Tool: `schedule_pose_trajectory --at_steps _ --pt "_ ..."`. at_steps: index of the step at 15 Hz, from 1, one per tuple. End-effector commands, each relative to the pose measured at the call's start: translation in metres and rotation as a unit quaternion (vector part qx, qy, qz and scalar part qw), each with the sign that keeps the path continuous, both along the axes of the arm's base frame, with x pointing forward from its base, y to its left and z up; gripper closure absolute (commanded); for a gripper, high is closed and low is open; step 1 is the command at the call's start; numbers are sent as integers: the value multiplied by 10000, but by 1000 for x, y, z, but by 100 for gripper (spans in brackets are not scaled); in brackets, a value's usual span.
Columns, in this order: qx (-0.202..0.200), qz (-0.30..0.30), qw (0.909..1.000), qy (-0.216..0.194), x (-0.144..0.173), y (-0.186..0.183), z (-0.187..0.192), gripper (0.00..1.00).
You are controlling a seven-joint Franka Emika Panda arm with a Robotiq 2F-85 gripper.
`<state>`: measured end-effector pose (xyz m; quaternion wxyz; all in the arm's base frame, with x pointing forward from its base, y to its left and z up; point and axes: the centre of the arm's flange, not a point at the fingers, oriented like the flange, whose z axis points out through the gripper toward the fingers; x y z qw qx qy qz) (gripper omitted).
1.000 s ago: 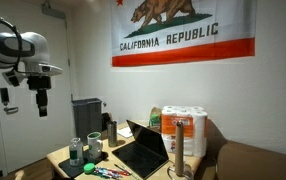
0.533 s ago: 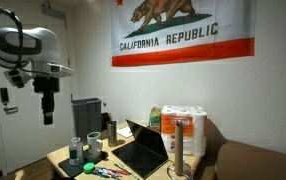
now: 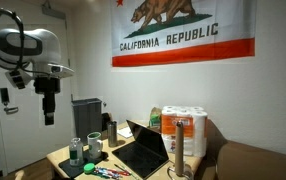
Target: Take the paper towel core and put it in the bin
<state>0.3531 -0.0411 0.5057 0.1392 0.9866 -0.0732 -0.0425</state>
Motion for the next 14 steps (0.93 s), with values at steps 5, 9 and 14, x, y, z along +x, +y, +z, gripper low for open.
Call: schedule_pose_trajectory --at_steps 5,9,14 --pt "-453 -76 9989 -79 49 -107 -7 0" --pt "-398 64 9991 -130 77 -136 -19 0" --pt "-494 176 9985 -182 101 -140 -21 0"
